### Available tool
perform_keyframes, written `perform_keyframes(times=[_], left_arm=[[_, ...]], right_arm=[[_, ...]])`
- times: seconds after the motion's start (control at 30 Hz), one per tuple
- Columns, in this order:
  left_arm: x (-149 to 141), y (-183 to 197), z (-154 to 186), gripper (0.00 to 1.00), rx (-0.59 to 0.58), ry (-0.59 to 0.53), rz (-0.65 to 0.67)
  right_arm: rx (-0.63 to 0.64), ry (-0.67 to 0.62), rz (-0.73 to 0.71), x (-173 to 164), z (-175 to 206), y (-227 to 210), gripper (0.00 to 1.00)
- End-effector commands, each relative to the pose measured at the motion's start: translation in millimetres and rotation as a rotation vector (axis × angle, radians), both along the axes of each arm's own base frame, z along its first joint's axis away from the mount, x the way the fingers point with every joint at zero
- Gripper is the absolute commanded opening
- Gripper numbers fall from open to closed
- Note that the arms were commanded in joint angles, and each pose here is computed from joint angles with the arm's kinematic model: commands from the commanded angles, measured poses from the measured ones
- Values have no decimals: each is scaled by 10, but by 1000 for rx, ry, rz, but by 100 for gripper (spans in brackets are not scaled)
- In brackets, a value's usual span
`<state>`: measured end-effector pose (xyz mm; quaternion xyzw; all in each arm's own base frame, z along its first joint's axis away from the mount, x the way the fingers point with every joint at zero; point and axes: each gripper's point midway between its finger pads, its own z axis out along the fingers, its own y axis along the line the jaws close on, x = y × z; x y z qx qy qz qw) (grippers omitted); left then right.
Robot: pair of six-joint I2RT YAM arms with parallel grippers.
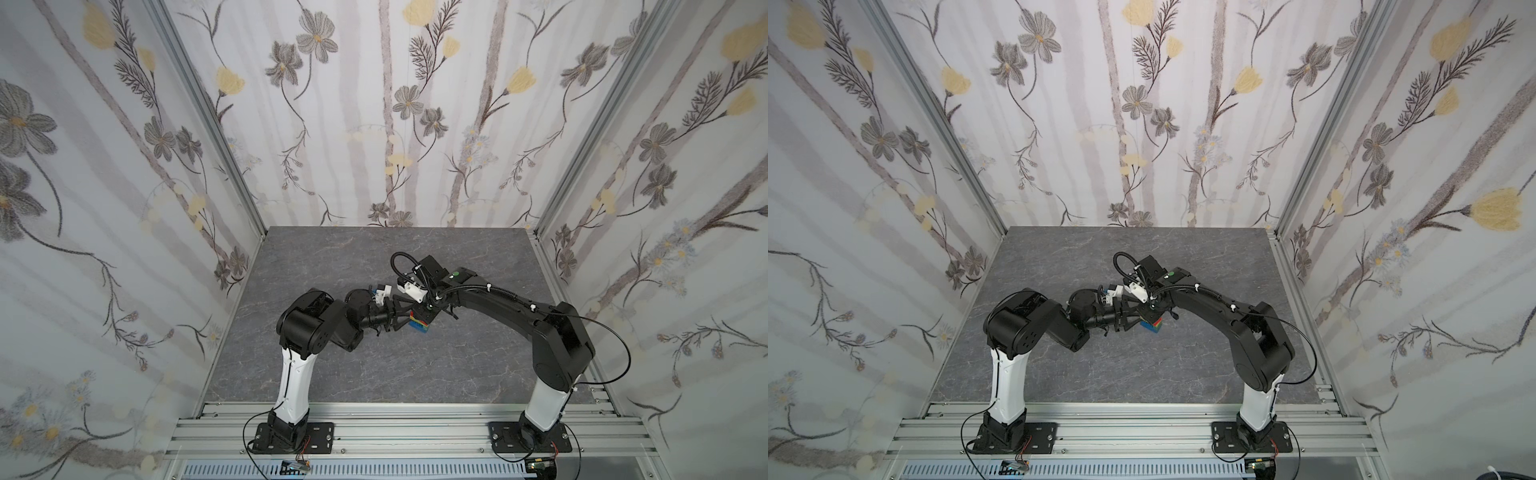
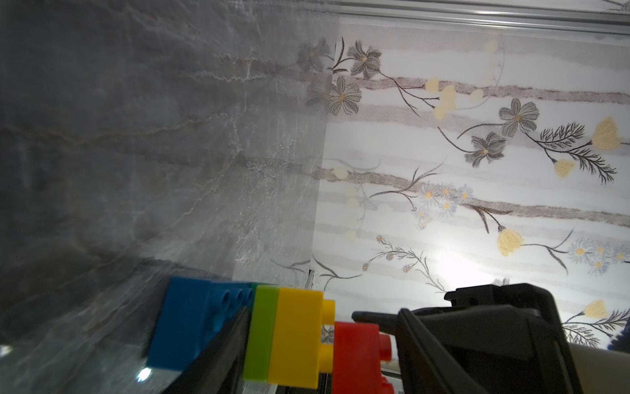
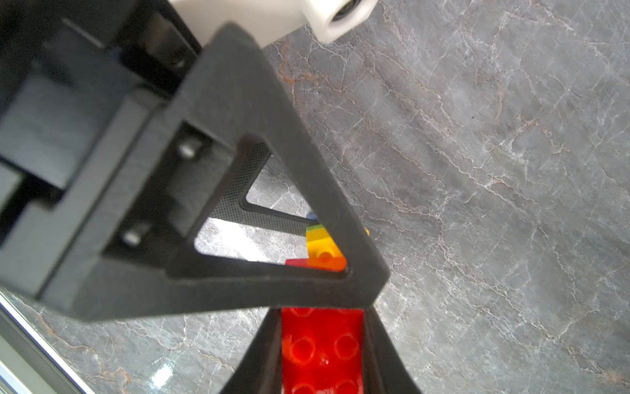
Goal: Assemble the number 5 with lego
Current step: Assemble the lego brick with the lego brick.
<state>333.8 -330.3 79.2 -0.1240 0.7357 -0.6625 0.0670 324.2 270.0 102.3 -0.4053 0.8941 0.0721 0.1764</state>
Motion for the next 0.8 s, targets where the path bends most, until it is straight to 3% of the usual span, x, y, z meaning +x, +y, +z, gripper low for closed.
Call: perform_keyframes(times=[0.0,0.77], left_arm=[[-31,-18,80,65,-27,-19,-22],[-32,-13,55,62,-18,-15,-20]], right_arm=[[-1,-29,-1,67,24,13,9],[-21,-26,-18,89,-87,-48,8]])
